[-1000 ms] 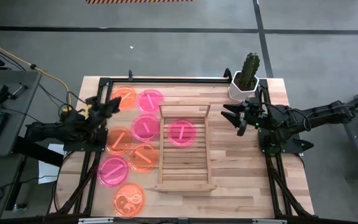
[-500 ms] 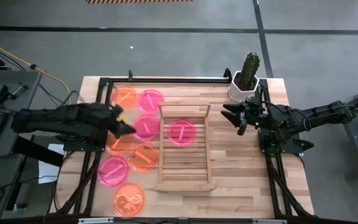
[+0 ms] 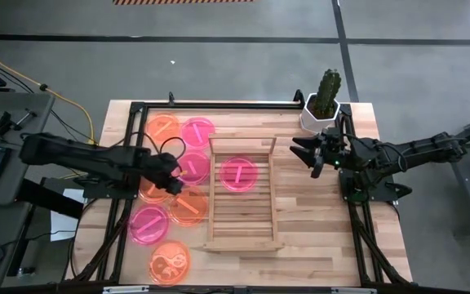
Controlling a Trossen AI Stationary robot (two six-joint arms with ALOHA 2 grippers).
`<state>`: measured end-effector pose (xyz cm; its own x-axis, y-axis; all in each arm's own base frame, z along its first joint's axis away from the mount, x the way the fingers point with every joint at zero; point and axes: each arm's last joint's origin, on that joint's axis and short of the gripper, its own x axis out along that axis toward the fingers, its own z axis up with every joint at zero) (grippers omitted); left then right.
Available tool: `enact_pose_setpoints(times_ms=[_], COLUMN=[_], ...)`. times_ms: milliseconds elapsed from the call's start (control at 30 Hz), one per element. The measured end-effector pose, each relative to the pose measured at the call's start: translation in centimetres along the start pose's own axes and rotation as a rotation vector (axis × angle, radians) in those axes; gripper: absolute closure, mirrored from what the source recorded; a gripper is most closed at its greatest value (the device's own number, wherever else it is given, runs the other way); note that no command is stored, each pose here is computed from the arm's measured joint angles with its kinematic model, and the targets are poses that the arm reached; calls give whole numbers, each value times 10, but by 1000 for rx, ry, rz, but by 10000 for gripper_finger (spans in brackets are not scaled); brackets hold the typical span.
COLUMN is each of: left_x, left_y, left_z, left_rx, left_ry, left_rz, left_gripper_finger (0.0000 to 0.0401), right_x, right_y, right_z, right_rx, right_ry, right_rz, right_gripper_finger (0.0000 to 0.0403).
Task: Place and stack plates onto a shelf
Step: Put the orange plate on the shelf
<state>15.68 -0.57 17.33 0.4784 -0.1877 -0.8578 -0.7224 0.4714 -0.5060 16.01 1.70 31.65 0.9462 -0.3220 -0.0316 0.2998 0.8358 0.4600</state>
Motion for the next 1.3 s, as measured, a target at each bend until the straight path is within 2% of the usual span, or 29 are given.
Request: enact_pose_setpoints(times_ms=[167,467,700,1033,1167,1300], left_x=[14,27,44,50,50,51], left_y=[2,-7,-3,-2,-2,-2], left_z=[7,24,25,27,26,27], left_rx=[9,181,242,258,259,261], left_ry=[25,37,130,139,140,135], left_rz=[71,181,228,245,247,243], left_gripper_finger=[270,270,270,271,295,357], right_x=[0,0,0,0,0,0], right_y=[-1,-2,-2,-2,-3,-3], right_z=[-2,-4,-4,-4,-5,-5], right_rx=[-13,-23,-27,-27,-29,-33], right_ry=[21,35,41,42,45,51], right_rz=[-11,-19,-22,-23,-24,-28], right_gripper_finger=[208,208,208,208,208,208])
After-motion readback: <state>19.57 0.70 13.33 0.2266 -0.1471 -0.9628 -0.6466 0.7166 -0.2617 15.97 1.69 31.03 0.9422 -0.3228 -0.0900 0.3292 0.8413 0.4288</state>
